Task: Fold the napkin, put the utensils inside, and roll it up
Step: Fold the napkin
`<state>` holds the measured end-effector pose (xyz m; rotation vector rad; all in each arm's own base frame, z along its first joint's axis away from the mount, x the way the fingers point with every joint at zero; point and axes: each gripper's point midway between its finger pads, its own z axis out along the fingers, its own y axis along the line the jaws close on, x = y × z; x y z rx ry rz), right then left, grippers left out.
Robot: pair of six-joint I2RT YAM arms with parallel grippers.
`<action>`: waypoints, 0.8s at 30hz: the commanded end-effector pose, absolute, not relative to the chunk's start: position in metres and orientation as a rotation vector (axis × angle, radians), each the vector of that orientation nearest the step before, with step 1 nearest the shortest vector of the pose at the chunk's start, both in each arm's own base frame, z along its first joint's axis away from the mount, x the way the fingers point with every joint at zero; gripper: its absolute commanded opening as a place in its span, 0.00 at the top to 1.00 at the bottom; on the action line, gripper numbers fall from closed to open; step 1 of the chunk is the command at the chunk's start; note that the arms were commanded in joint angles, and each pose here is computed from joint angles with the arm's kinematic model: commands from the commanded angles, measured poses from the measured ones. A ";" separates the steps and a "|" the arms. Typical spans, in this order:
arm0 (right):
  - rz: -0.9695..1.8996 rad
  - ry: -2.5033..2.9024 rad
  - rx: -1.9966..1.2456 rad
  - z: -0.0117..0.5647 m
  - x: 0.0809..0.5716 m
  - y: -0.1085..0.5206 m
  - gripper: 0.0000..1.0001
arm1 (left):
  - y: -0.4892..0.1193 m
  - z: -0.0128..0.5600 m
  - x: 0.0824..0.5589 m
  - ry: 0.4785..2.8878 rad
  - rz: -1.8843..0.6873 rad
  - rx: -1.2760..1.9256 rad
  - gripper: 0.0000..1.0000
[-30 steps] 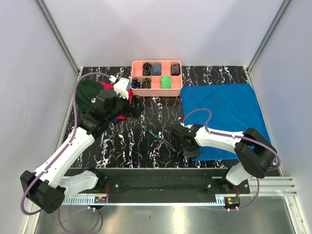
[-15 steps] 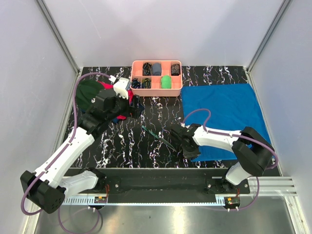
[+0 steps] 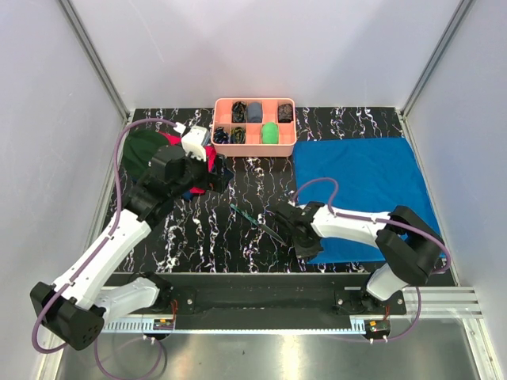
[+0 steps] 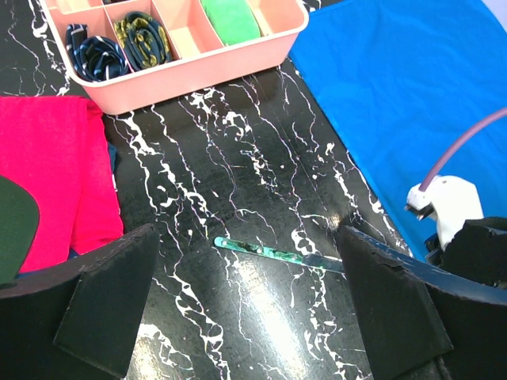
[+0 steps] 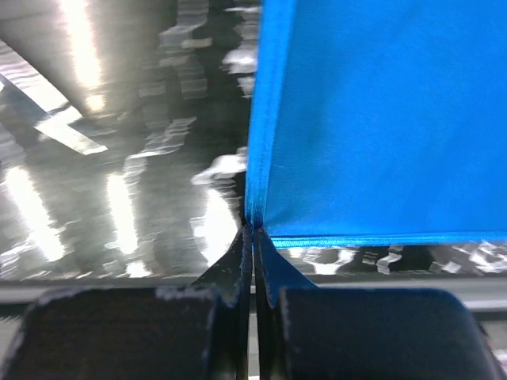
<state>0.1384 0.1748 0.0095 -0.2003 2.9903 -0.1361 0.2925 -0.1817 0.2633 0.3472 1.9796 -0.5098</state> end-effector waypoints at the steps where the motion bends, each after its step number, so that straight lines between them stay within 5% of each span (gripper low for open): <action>1: 0.225 2.931 -0.288 0.019 0.146 0.245 1.00 | -0.181 0.299 0.295 1.877 -0.533 0.318 0.01; 12: 0.226 2.891 -0.365 0.023 0.155 0.271 1.00 | -0.179 0.301 0.295 1.871 -0.527 0.316 0.01; 18: 0.126 2.844 -0.459 0.034 0.145 0.267 0.71 | -0.181 0.301 0.295 1.873 -0.536 0.320 0.01; 24: -0.001 2.835 -0.512 0.025 0.143 0.260 0.64 | -0.183 0.298 0.295 1.881 -0.544 0.323 0.01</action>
